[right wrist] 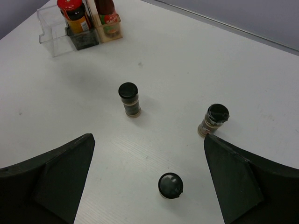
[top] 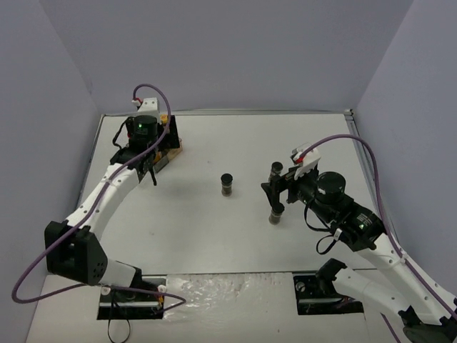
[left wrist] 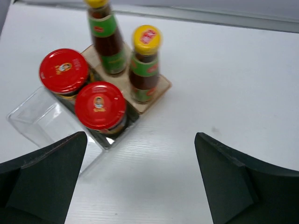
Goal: Organize the condiment bottles
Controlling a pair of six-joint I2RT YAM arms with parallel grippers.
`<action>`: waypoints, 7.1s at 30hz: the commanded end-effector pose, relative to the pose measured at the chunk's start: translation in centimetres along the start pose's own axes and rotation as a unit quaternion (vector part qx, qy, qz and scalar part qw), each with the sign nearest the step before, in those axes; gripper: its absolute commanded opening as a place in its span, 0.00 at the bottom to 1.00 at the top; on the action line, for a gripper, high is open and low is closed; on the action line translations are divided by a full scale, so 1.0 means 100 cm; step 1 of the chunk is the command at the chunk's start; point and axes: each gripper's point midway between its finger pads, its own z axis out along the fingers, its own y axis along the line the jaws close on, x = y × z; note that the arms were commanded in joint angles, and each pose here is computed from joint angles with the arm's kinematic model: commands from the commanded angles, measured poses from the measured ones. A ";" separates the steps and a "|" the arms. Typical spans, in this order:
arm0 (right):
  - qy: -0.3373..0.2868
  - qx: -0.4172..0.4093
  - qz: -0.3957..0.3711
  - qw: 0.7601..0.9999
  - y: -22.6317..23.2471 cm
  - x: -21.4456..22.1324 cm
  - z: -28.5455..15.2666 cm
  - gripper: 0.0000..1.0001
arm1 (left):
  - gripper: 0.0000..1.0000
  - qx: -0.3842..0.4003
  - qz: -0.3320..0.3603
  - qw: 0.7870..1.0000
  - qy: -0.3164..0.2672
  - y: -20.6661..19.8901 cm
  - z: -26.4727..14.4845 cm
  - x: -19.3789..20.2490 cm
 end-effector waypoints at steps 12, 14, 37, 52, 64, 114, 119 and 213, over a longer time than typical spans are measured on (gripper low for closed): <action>-0.061 -0.024 0.016 0.998 0.006 -0.021 -0.023 1.00 | 0.97 0.289 0.121 0.950 -0.007 -0.203 -0.083 0.088; -0.060 -0.021 0.017 0.998 0.004 -0.020 -0.026 1.00 | 0.97 0.289 0.132 0.948 0.010 -0.214 -0.073 0.104; -0.056 -0.016 0.017 0.998 0.002 -0.016 -0.035 1.00 | 0.47 0.191 0.111 0.975 0.033 -0.222 -0.022 0.126; -0.046 -0.016 0.009 0.999 0.002 -0.014 -0.029 1.00 | 0.00 0.054 0.046 0.997 -0.005 -0.086 -0.055 0.050; -0.035 -0.023 0.002 0.999 0.005 -0.004 -0.015 1.00 | 0.00 -0.120 -0.054 0.990 -0.041 0.096 -0.053 0.005; 0.077 0.150 0.146 0.975 -0.038 0.079 0.001 1.00 | 0.61 -0.206 -0.089 0.974 0.012 0.181 0.100 0.034; 0.094 0.188 0.175 0.962 -0.046 0.095 0.000 1.00 | 0.78 -0.194 -0.091 0.977 0.016 0.176 0.095 0.035; 0.009 0.188 0.106 0.976 -0.048 0.041 -0.019 1.00 | 0.97 0.170 0.077 0.982 0.041 -0.161 -0.044 0.089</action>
